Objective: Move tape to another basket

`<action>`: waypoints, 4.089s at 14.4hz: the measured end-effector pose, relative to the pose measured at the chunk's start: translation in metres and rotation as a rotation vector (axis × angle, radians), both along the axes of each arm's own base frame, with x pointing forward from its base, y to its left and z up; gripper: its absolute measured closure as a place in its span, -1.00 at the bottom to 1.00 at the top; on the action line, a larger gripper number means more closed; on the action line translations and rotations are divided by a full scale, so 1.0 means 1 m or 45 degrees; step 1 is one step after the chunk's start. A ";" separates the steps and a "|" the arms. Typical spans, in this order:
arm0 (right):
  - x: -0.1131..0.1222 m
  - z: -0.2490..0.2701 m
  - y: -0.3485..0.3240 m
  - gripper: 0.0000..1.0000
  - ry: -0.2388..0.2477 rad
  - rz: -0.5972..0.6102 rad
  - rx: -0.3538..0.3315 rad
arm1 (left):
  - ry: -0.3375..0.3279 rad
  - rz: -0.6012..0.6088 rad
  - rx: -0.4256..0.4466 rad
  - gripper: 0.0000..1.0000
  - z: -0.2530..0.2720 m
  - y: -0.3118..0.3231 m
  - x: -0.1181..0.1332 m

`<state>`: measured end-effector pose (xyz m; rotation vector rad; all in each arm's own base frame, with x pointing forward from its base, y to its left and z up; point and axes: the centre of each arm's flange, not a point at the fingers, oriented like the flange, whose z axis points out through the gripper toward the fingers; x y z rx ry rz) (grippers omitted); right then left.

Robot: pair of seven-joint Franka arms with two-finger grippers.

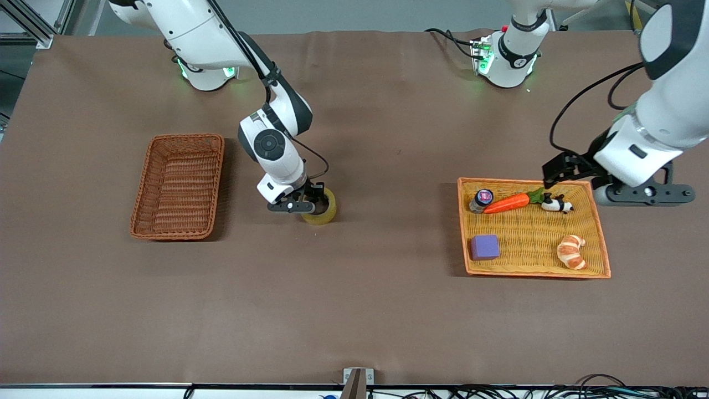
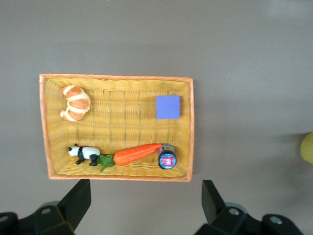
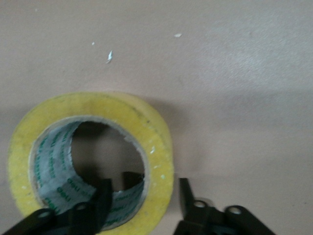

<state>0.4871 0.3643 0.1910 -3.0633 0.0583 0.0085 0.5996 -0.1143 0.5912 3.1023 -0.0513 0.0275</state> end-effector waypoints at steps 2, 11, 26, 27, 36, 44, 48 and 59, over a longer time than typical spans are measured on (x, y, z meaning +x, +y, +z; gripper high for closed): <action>-0.005 0.000 0.007 0.32 -0.003 -0.025 -0.010 | 0.008 0.000 0.006 -1.00 -0.001 0.016 -0.004; 0.043 0.076 -0.078 0.56 0.112 -0.112 -0.149 | -0.003 -0.041 0.031 -1.00 0.010 0.020 -0.026; 0.011 0.115 -0.389 0.57 0.259 0.155 -0.127 | -0.064 0.009 0.033 -1.00 0.017 0.041 -0.038; 0.007 0.109 -0.390 0.57 0.248 0.154 -0.127 | -0.065 0.004 0.033 -1.00 0.017 0.039 -0.038; -0.018 0.037 -0.419 0.57 0.254 0.125 -0.111 | -0.048 0.017 0.035 -1.00 0.015 0.045 -0.039; 0.017 0.068 -0.421 -0.51 0.188 0.122 -0.124 | -0.038 0.011 0.037 -1.00 0.012 0.044 -0.040; 0.070 0.163 -0.424 -1.00 0.113 0.118 -0.143 | -0.030 0.016 0.038 -1.00 0.009 0.046 -0.040; 0.092 0.402 -0.402 -1.00 0.115 0.146 -0.163 | -0.020 -0.039 0.039 -1.00 0.008 0.019 -0.045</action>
